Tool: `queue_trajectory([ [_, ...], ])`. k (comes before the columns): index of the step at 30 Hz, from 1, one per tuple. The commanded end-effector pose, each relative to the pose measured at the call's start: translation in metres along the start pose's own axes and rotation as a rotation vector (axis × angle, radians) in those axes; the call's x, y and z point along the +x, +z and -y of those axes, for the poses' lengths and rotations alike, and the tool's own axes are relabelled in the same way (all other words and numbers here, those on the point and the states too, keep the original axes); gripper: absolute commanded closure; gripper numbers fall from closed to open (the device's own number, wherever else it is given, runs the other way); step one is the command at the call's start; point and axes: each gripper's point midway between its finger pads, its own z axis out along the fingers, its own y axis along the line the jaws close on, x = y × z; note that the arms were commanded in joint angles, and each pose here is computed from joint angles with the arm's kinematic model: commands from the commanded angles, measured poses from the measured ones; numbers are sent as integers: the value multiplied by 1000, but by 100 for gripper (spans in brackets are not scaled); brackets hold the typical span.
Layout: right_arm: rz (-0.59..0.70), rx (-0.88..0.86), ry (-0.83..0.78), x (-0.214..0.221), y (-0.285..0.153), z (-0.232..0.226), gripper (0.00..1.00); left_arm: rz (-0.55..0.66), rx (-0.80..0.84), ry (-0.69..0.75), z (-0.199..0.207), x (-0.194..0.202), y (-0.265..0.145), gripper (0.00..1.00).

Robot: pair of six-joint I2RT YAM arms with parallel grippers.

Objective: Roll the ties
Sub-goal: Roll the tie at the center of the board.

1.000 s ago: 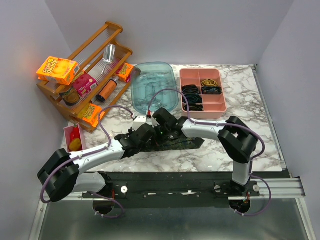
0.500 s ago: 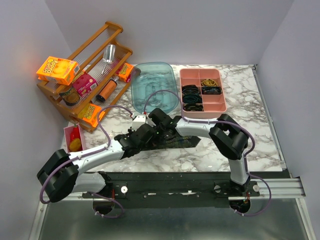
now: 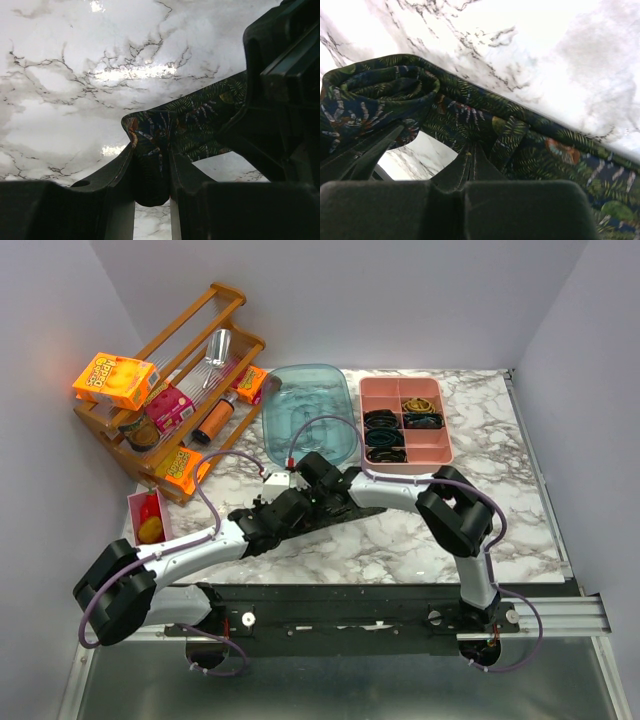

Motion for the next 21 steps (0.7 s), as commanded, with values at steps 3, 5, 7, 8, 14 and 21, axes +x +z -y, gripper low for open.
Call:
queue_trajectory([
  [3,-59,102,22,23,-3,28,99,16,-50,-10,-8,-3,-2,100],
  [5,-59,80,16,24,-6,24,99,7,-58,-5,-8,-2,-1,100],
  [7,-22,47,-5,15,-15,15,99,8,-60,-3,-7,-4,-1,100],
  [8,-7,44,-9,13,-18,14,99,5,-70,3,-8,-3,0,100],
  [14,144,47,-32,-16,-58,2,98,-1,-90,30,-3,-8,1,100],
  [21,162,104,44,-16,-69,35,98,-31,-167,87,-6,-7,3,100],
])
